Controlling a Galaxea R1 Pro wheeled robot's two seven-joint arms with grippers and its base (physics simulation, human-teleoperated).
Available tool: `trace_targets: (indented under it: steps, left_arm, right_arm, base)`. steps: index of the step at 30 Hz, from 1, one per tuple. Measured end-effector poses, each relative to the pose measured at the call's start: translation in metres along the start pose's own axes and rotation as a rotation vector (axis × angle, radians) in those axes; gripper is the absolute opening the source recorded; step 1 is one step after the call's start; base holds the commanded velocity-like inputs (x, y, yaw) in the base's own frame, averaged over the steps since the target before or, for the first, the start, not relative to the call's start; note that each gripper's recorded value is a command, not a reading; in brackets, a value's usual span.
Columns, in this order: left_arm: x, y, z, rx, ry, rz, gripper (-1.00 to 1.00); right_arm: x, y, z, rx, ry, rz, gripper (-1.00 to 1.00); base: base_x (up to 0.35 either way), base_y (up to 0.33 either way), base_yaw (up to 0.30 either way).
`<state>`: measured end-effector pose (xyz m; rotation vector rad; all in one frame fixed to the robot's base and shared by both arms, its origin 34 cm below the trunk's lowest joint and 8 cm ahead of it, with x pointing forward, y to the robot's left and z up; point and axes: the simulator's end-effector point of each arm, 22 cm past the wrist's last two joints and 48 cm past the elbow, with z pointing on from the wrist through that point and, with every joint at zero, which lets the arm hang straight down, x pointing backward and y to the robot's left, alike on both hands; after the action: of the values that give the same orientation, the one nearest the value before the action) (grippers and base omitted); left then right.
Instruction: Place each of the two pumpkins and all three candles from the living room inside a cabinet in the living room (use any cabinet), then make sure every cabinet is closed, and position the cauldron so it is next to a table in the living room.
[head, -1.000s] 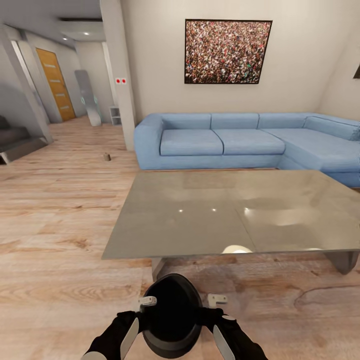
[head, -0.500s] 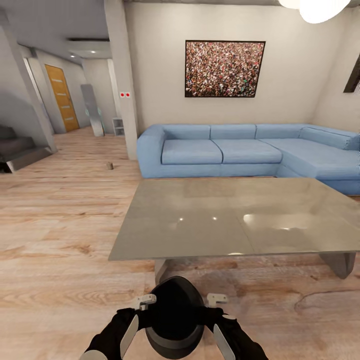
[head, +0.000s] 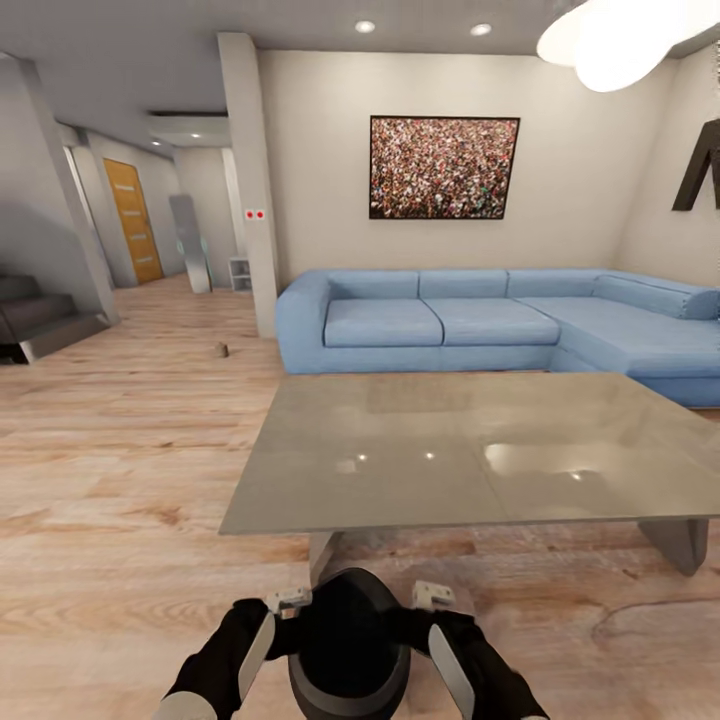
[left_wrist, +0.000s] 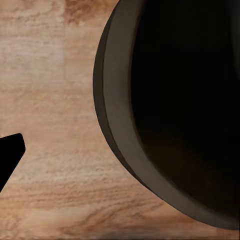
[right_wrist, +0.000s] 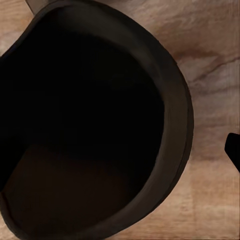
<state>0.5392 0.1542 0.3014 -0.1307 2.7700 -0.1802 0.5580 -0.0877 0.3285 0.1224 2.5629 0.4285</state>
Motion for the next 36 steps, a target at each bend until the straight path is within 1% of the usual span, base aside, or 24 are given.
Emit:
trace_targets:
  steps: [3,12,36]
  left_arm:
    - [0.0,-0.001,-0.005,0.001,0.013,0.004,1.0]
    - [-0.013,-0.003,-0.023,0.003,0.002,0.007,1.0]
    - [-0.046,-0.01,-0.068,-0.001,0.001,0.008,1.0]
  right_arm:
    - [-0.002,0.003,-0.005,-0.01,0.007,0.015,1.0]
    - [-0.016,0.01,-0.017,-0.017,-0.006,0.015,1.0]
    - [-0.054,0.027,-0.053,-0.012,-0.005,0.014,1.0]
  base:
    - [0.0,0.0,0.0]
    - [-0.134,0.0,0.0]
    - [-0.003,0.0,0.0]
